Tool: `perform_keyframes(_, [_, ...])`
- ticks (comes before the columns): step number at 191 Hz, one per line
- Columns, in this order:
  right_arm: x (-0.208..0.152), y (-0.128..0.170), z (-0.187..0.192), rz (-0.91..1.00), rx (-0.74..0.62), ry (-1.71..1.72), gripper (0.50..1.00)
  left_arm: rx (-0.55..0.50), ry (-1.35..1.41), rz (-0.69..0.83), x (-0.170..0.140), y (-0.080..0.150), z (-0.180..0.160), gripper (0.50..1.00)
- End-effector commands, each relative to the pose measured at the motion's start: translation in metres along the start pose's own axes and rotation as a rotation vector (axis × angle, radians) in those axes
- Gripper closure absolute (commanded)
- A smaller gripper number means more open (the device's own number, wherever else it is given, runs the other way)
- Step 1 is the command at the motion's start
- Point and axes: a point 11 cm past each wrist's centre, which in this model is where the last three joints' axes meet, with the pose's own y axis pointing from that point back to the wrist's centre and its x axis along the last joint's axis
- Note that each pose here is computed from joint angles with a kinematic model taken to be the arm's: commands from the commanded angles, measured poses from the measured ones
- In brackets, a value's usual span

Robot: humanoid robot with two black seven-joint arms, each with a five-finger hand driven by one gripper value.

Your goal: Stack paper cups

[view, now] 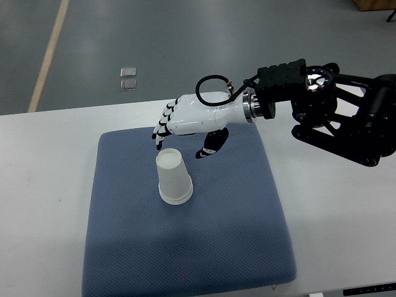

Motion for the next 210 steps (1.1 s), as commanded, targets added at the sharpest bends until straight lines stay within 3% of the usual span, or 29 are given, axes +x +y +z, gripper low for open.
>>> perform_keyframes(1, [0.002, 0.003, 0.003, 0.011, -0.008, -0.001, 0.644, 0.0, 0.0, 0.0, 0.0, 0.0, 0.0, 0.5])
perform_keyframes(34, [0.018, 0.013, 0.015, 0.1, -0.037, -0.05, 0.644, 0.0, 0.0, -0.002, 0.0, 0.0, 0.0, 0.5])
perform_keyframes(72, [0.023, 0.042, 0.067, 0.32, -0.189, -0.405, 0.644, 0.0, 0.0, 0.001, 0.0, 0.0, 0.0, 0.5])
perform_keyframes(127, [-0.061, 0.07, 0.13, 0.655, -0.424, -1.053, 0.644, 0.0, 0.0, -0.002, 0.0, 0.0, 0.0, 0.5])
perform_keyframes(163, [-0.108, 0.065, 0.133, 0.789, -0.509, -1.325, 0.644, 0.0, 0.0, 0.001, 0.0, 0.0, 0.0, 0.5])
perform_keyframes(210, [-0.141, 0.051, 0.124, 0.95, -0.579, -1.629, 0.642, 0.0, 0.0, 0.001, 0.0, 0.0, 0.0, 0.5])
